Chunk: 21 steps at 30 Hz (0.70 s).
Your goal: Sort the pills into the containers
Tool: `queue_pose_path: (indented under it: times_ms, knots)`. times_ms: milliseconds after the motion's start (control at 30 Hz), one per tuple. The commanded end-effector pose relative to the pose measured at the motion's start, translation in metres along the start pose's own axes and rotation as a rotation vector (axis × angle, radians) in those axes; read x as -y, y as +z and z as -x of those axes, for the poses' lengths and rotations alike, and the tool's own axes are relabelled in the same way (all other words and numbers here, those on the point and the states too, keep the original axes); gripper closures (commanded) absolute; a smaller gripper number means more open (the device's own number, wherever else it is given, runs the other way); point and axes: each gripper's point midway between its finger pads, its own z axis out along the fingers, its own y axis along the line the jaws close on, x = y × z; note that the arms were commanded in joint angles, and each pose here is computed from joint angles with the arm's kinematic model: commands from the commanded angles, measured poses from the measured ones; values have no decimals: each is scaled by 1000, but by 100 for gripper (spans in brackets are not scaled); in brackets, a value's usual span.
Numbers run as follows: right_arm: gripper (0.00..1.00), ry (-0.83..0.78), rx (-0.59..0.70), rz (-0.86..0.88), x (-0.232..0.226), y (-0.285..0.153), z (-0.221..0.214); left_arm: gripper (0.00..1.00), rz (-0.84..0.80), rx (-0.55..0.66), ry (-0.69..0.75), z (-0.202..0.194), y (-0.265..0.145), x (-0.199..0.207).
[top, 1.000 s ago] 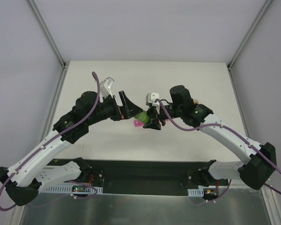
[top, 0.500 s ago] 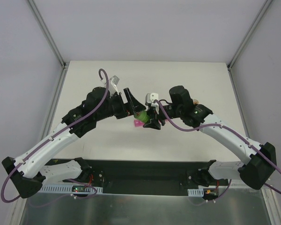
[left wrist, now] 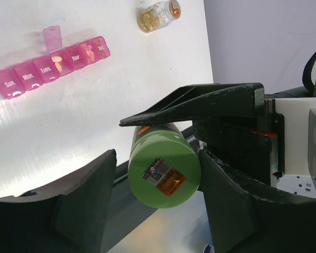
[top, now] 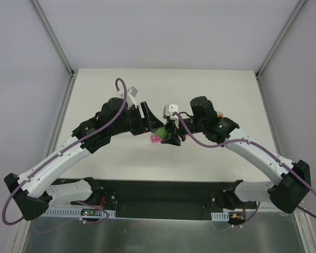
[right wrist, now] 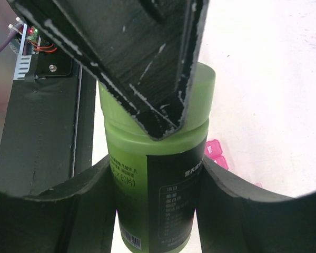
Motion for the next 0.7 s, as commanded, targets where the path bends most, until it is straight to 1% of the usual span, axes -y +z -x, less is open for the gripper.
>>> queue_pose_path:
  times_ms: [0,33,133,233,433,667]
  knots:
    - [92,-44,65,-1,1,-5,29,43,-41,-7,38,1,-9,16]
    - [92,-42,65,2,0,-4,29,46,-47,-7,47,2,-10,17]
    - [92,-34,69,16,-2,-4,29,59,-56,-17,71,1,-10,19]
    - [92,-25,83,46,-7,-4,32,64,-68,-38,90,-3,-10,21]
    - [92,-1,137,161,-24,-6,40,66,-106,-98,161,-13,-15,23]
    - [92,30,179,275,-41,-8,47,66,-128,-227,281,-30,-21,23]
